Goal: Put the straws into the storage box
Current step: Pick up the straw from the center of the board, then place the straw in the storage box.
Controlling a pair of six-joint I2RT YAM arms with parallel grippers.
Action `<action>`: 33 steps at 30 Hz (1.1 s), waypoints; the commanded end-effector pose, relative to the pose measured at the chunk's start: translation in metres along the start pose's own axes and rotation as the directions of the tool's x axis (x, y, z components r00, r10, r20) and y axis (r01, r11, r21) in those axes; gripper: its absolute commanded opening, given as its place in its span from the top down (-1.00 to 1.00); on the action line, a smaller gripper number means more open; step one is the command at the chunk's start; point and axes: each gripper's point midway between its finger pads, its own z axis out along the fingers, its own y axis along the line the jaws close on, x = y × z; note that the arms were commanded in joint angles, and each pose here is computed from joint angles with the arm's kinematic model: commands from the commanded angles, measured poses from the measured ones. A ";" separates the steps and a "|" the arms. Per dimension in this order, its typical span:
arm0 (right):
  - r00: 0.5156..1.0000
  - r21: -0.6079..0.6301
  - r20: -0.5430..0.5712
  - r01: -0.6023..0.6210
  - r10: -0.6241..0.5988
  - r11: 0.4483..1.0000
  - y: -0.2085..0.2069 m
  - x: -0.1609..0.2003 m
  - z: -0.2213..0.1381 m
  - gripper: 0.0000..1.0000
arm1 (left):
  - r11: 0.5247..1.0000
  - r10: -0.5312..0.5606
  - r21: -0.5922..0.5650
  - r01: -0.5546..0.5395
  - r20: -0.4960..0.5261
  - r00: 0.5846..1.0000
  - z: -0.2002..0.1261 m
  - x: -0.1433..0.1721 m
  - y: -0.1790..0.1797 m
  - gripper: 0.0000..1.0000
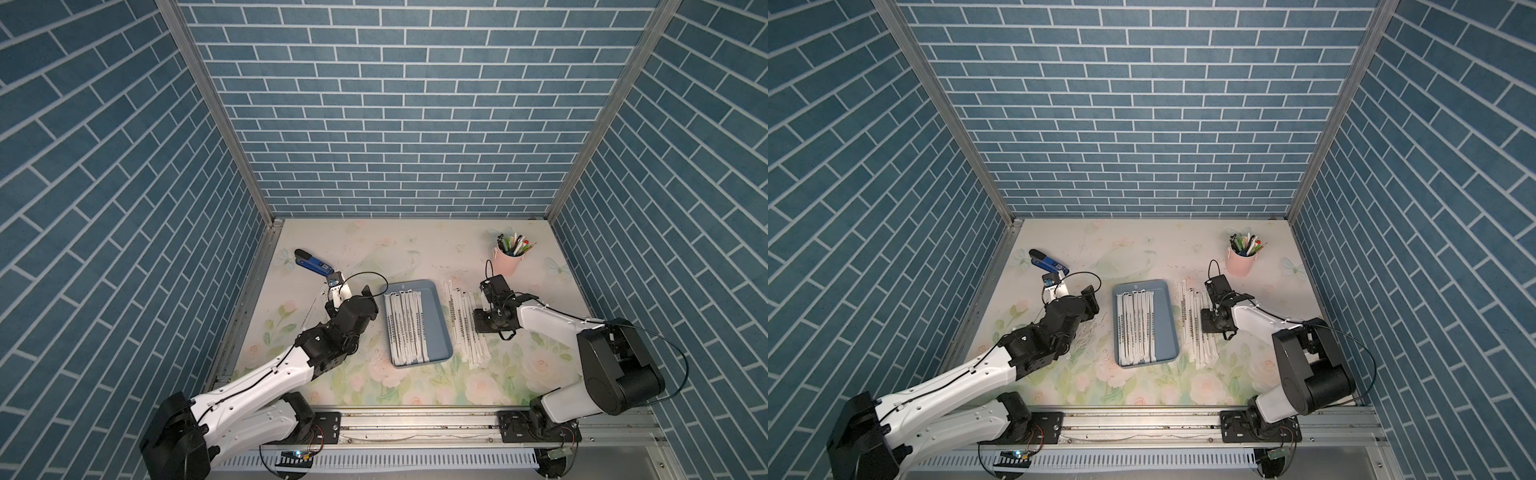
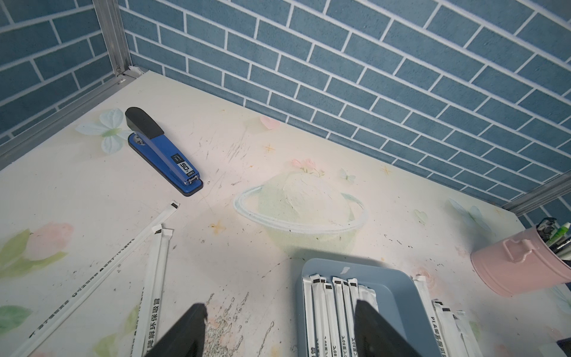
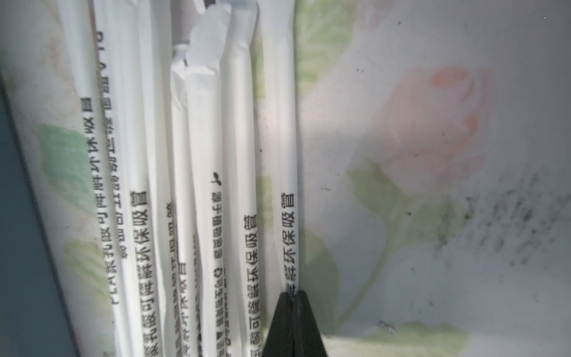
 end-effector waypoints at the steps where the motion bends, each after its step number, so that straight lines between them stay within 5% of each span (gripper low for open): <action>1: 0.997 0.057 -0.079 0.023 -0.018 0.998 -0.012 0.021 -0.002 0.98 | 1.000 0.008 -0.018 -0.008 -0.013 1.000 0.001 0.006 0.004 -0.56; 13: 1.000 -0.009 0.030 -0.008 0.008 1.000 0.007 -0.012 -0.048 1.00 | 0.999 0.015 -0.038 -0.017 -0.047 0.999 0.008 0.010 -0.002 -0.56; 21: 0.985 -0.208 0.161 -0.025 0.060 0.978 0.097 -0.029 -0.086 1.00 | 0.989 -0.030 -0.146 0.022 -0.051 0.998 0.004 0.006 0.026 -0.52; 26: 0.958 -0.316 0.257 -0.038 0.124 0.948 0.148 -0.041 -0.084 1.00 | 0.988 -0.054 -0.144 0.046 -0.048 0.997 -0.002 0.005 0.036 -0.51; 33: 0.961 -0.324 0.251 -0.029 0.116 0.946 0.170 -0.033 -0.048 1.00 | 0.989 -0.059 -0.141 0.052 -0.046 0.997 -0.007 0.007 0.045 -0.52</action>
